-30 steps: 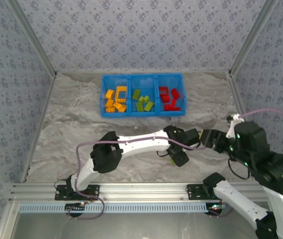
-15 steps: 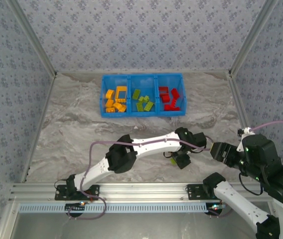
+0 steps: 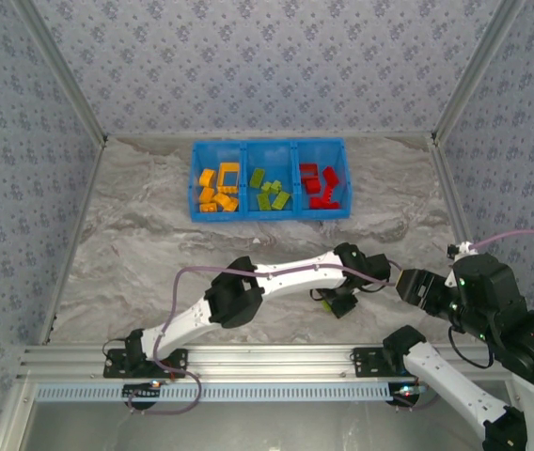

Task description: Sort the legos into containers by color

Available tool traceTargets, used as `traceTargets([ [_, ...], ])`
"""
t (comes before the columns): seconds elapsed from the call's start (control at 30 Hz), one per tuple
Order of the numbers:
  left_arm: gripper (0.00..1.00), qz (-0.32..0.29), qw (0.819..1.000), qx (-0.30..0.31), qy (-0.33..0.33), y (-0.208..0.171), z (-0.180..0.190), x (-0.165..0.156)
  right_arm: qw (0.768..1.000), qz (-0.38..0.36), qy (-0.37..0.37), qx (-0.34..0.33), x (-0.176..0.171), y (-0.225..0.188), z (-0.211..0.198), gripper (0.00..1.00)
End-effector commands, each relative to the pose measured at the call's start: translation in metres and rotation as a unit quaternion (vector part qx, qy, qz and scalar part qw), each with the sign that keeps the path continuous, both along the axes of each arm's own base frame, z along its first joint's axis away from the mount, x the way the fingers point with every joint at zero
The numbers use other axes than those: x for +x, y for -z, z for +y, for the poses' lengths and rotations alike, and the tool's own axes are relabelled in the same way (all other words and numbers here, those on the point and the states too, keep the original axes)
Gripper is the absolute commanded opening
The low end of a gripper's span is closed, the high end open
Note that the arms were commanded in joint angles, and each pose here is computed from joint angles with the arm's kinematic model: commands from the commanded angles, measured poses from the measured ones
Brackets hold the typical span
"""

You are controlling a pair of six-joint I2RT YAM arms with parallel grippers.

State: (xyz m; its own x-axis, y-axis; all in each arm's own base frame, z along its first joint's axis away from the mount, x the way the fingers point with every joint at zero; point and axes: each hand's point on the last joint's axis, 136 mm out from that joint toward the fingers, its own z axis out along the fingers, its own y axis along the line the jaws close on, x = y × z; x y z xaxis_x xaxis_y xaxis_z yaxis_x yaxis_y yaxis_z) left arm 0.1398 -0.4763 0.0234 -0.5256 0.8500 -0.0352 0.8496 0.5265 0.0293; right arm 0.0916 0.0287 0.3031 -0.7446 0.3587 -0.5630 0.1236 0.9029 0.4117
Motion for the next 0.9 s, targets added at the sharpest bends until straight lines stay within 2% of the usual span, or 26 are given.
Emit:
traceTargets([
  [0.0,0.45,0.007,1.0,0.029,0.0,0.014,0.008,-0.005,1.0,-0.008,0.017,0.007,0.0,-0.001,-0.004,0.65],
  [0.2,0.37,-0.034,0.999,0.042,-0.004,0.012,0.013,0.006,1.0,-0.007,0.016,0.008,0.001,0.001,-0.003,0.65],
  [0.3,0.35,-0.054,0.998,0.021,-0.01,-0.001,0.01,0.01,1.0,-0.01,0.011,0.009,0.001,0.0,-0.001,0.65],
  [0.47,0.34,-0.088,0.994,-0.041,-0.041,-0.053,0.008,0.023,0.999,-0.034,-0.021,0.024,0.006,-0.012,0.011,0.65],
  [0.6,0.34,-0.09,0.987,-0.103,-0.084,-0.096,0.018,0.038,0.995,-0.065,-0.062,0.046,0.016,-0.026,0.03,0.66],
  [0.8,0.34,-0.087,0.967,-0.169,-0.17,-0.148,0.057,0.086,0.987,-0.08,-0.129,0.058,0.05,-0.034,0.07,0.66],
  [0.87,0.34,-0.079,0.961,-0.172,-0.201,-0.146,0.077,0.106,0.984,-0.085,-0.144,0.064,0.065,-0.034,0.084,0.66],
])
